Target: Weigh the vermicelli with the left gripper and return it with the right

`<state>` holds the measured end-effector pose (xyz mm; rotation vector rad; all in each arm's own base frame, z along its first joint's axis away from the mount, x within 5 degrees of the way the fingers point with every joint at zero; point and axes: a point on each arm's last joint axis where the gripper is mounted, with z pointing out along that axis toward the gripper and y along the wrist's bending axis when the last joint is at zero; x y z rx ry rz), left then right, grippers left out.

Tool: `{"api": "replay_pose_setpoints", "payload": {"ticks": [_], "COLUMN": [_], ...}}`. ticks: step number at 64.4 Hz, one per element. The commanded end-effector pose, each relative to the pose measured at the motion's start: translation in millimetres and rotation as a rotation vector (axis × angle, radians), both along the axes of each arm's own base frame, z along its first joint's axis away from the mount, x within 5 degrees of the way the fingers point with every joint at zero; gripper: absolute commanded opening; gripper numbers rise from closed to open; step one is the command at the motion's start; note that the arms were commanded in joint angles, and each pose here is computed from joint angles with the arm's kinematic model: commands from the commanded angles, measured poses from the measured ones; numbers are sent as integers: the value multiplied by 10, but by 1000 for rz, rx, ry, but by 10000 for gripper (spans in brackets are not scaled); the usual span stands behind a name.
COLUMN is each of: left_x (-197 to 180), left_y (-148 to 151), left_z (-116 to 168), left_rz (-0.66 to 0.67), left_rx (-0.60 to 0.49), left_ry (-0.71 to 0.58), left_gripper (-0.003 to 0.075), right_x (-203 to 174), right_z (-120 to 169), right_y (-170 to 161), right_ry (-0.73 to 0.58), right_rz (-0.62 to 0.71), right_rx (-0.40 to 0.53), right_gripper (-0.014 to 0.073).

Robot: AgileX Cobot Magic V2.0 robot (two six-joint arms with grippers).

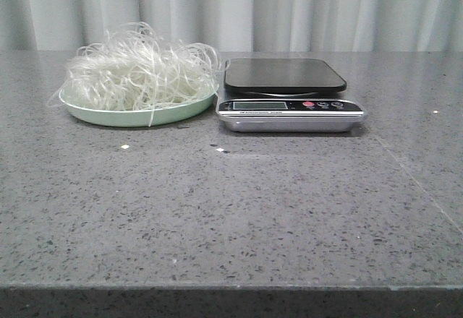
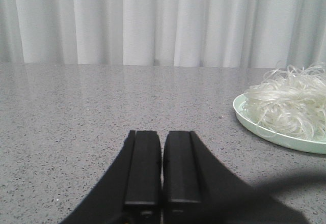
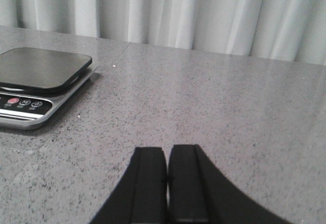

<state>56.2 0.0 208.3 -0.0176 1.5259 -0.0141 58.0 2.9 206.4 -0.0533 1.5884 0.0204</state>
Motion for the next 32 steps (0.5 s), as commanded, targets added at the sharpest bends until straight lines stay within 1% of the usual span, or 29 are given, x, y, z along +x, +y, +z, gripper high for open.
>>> {"api": "replay_pose_setpoints", "payload": {"ticks": [1, 3, 32], "left_x": [-21, -21, -21], "left_y": [6, 6, 6], "left_z": [61, 61, 61], "left_rz": [6, 6, 6], "left_rx": [-13, -13, -13], "left_ry": [-92, -92, -92], "left_gripper": [128, 128, 128], "right_x": [-21, -33, -34], "right_z": [35, 17, 30], "right_y": [-11, -10, -10], "right_ry": [-125, -118, -125], "right_rz": [-11, -10, -9], "right_rx": [54, 71, 70], "right_gripper": [188, 188, 188]}}
